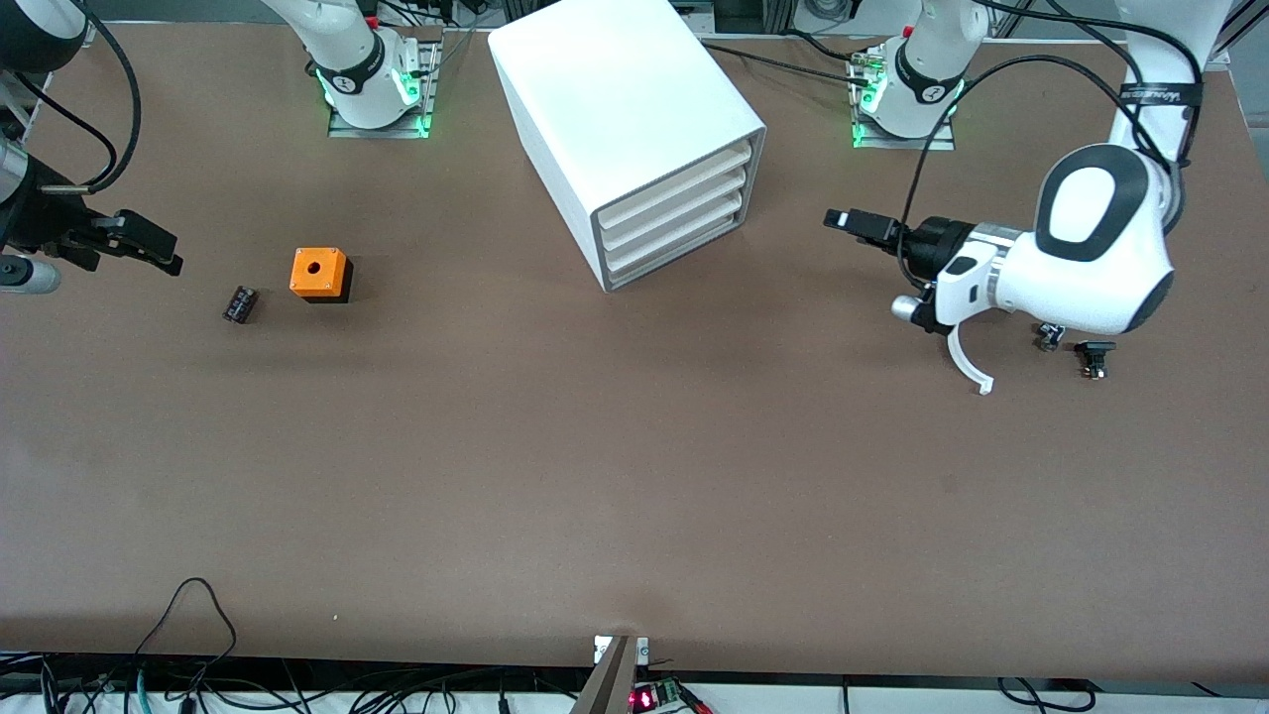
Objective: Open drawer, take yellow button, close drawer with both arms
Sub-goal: 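Reach the left gripper toward the front of the white drawer cabinet, then grasp the drawer front with the left gripper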
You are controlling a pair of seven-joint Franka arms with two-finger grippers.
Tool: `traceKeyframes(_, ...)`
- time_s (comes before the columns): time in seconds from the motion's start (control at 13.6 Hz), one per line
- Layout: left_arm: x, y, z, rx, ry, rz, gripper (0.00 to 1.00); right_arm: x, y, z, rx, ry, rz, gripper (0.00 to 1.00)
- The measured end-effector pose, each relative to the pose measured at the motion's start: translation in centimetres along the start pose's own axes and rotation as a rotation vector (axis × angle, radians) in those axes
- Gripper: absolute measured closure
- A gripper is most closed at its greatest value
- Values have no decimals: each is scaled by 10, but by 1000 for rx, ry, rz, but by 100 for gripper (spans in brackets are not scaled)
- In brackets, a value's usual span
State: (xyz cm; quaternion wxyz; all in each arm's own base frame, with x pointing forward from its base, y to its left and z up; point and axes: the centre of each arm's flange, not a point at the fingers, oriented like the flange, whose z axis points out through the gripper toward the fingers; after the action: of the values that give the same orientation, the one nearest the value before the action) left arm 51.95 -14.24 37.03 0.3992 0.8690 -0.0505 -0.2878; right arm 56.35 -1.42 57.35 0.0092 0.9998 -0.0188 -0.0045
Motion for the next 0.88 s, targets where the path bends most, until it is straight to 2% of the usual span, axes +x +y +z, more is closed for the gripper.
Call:
traceKeyframes(0.44, 13, 10, 98, -64, 3, -2, 0, 0, 0, 1, 0, -8, -3, 0)
traceKeyframes(0.73, 8, 22, 159, -93, -10, -16, 7, 1, -1, 6, 0, -17, -4, 0)
traceKeyframes(0.88, 4, 23, 176, -103, -26, -26, 7, 2, -1, 7, 0, -19, -4, 0)
